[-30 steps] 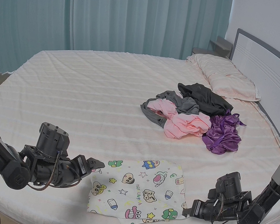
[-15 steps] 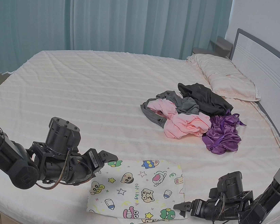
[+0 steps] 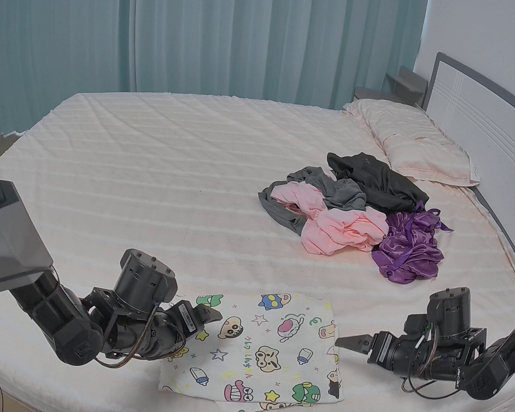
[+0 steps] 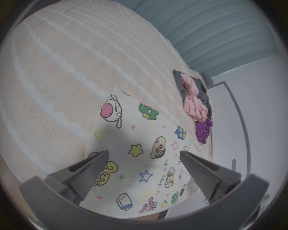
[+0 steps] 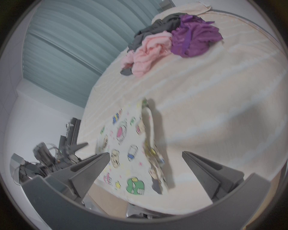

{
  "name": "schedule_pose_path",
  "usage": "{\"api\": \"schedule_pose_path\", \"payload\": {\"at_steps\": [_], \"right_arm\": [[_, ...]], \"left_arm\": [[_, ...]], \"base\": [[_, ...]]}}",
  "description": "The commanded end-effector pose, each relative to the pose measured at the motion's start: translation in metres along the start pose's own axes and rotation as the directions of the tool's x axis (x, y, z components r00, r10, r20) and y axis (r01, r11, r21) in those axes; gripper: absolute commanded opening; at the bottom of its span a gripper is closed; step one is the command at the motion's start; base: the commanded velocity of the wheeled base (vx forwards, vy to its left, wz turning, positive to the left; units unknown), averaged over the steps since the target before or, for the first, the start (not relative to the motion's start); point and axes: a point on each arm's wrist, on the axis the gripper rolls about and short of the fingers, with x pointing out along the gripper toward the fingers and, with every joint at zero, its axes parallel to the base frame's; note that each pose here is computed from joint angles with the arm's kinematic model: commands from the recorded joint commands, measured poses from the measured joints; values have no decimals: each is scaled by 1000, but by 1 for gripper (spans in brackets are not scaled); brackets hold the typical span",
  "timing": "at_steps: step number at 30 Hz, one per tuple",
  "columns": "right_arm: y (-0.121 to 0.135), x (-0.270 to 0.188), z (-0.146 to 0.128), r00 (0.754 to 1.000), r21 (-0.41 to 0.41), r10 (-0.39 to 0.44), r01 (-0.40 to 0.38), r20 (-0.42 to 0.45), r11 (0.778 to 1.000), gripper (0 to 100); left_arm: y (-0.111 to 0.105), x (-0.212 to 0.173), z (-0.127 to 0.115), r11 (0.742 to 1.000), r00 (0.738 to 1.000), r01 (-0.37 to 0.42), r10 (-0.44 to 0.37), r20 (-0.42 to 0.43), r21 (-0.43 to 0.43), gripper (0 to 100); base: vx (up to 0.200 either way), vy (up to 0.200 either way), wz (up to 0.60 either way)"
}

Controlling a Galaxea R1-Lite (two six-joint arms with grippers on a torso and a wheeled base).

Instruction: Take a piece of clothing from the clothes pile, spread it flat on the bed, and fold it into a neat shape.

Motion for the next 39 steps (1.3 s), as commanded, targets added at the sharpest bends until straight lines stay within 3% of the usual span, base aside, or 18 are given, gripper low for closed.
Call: {"api": "schedule_pose_path", "payload": {"at_steps": [1,14,23,31,32,39], "right_arm": [[13,-3,31,993,0,70,-70,96,998,100],[20,59,61,991,24,87,-90,103,996,100],[24,100,72,995,27,68,-70,70,997,100],[28,110,76,994,19,79,-80,76,997,100],[28,111,77,994,19,79,-81,77,997,0],[21,117,79,995,32,60,-63,80,998,0]], "left_arm": [[15,17,-9,997,997,-79,79,-23,2,100],[-7,-31,-5,999,998,53,-53,31,0,100],[19,-39,1,999,998,-13,15,53,-45,100],[24,-41,-1,999,998,13,-10,65,-46,100],[24,-41,-1,999,998,13,-10,65,-46,100],[26,-42,-3,999,998,7,-5,58,-47,100]], "base": [[0,0,0],[0,0,0],[0,0,0],[0,0,0],[0,0,0],[0,0,0]]}}
